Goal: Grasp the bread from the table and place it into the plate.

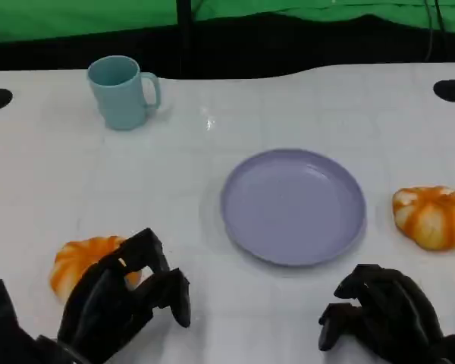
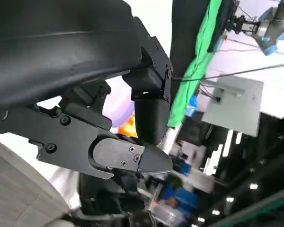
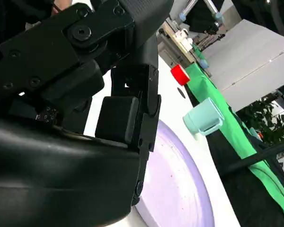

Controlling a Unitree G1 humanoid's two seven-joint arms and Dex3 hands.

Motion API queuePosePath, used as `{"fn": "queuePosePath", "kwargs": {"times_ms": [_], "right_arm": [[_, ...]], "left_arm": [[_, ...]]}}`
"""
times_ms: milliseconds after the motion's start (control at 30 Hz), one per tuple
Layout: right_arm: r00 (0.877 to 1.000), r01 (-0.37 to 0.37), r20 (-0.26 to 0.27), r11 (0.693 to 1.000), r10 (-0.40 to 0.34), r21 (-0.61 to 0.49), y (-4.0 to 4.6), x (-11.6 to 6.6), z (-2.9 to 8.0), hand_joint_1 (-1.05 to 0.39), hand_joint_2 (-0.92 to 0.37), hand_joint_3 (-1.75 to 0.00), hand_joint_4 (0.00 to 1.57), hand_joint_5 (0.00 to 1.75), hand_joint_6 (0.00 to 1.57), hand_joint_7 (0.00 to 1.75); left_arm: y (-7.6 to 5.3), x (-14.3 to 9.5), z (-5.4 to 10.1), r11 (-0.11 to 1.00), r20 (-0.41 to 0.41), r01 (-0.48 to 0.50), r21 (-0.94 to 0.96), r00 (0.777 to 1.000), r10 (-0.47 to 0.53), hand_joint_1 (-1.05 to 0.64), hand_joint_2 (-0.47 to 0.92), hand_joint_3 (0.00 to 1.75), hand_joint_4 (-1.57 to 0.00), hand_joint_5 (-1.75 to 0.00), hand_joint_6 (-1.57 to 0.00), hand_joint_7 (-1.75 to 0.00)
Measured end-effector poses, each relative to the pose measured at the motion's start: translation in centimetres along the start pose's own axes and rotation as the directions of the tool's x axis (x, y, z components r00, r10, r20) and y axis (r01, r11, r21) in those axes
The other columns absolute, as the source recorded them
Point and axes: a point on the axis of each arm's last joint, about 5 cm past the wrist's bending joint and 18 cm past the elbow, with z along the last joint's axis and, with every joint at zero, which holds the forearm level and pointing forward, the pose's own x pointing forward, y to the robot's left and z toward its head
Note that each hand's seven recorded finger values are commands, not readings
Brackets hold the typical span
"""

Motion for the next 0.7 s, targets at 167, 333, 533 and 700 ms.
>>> {"fn": "queuePosePath", "kwargs": {"times_ms": [167, 333, 533, 700], "right_arm": [[1.0, 0.001, 0.0, 1.0, -0.001, 0.001, 0.03, 0.0, 0.0, -1.04, -0.72, 0.0, 1.57, 0.75, 1.57, 0.36], [1.0, 0.0, 0.001, 1.0, 0.0, 0.002, 0.03, 0.0, 0.0, -1.04, -0.72, 0.0, 1.57, 0.73, 1.57, 0.35], [1.0, -0.002, 0.002, 1.0, 0.002, 0.003, 0.03, 0.0, 0.0, -1.04, -0.73, -0.01, 1.57, 0.74, 1.57, 0.36], [1.0, -0.002, 0.005, 1.0, 0.002, 0.0, 0.06, 0.0, 0.1, -1.05, -0.73, 0.0, 1.57, 0.74, 1.57, 0.36]], "left_arm": [[0.0, 0.0, 0.8, 0.991, 0.008, -0.005, 0.135, 1.0, 0.004, -0.63, 0.92, 0.23, -0.55, -1.73, -0.56, -1.23], [0.1, -0.1, 1.6, 0.983, 0.025, -0.002, 0.185, 1.0, -0.003, -0.54, 0.92, 0.23, -0.54, -1.63, -0.63, -0.94], [0.3, -0.1, 2.9, 0.956, 0.012, 0.012, 0.293, 1.0, -0.016, -0.57, 0.92, 0.2, -0.51, -1.48, -0.63, -0.75], [0.3, -0.3, 5.2, 0.851, -0.017, 0.026, 0.524, 1.0, -0.021, -0.58, 0.92, 0.17, -0.54, -1.21, -0.65, -0.4]]}}
